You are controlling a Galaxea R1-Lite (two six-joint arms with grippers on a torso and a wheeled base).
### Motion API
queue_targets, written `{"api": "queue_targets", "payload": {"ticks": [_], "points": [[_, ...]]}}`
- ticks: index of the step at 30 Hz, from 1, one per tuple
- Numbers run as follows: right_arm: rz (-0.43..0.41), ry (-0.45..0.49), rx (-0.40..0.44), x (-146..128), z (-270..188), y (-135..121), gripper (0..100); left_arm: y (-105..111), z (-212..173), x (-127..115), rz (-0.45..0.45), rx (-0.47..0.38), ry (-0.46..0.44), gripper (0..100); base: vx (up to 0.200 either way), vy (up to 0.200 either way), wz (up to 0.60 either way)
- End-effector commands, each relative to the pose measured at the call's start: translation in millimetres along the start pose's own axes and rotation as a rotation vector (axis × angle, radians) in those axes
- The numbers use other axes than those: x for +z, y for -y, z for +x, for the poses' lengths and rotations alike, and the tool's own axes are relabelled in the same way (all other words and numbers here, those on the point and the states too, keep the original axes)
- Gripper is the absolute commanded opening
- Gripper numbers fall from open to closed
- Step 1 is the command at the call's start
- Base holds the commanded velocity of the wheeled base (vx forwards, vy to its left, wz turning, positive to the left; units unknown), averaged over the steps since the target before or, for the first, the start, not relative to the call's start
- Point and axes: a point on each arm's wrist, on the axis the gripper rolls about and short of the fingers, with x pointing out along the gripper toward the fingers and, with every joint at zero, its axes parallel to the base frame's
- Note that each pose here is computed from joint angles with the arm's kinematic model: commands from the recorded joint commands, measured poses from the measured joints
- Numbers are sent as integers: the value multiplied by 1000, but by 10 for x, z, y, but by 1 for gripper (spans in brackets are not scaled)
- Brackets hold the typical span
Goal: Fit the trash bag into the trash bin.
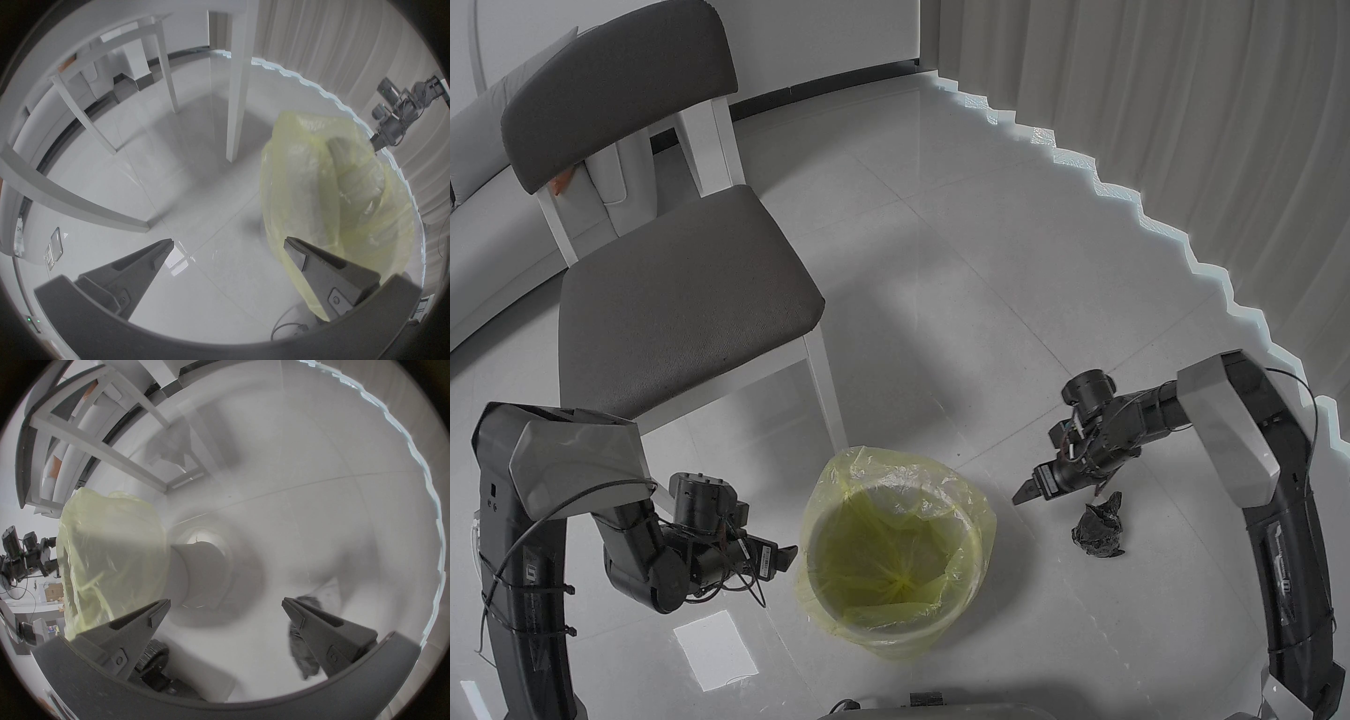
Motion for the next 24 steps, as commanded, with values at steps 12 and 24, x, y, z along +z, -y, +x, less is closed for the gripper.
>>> {"api": "queue_targets", "payload": {"ticks": [12, 24], "points": [[1, 87, -166, -398, -358, 835, 100, -58, -353, -138, -19, 10, 91, 100, 0, 0, 0], [-66, 23, -218, -556, -65, 777, 100, -77, -482, -250, -24, 17, 117, 100, 0, 0, 0]]}}
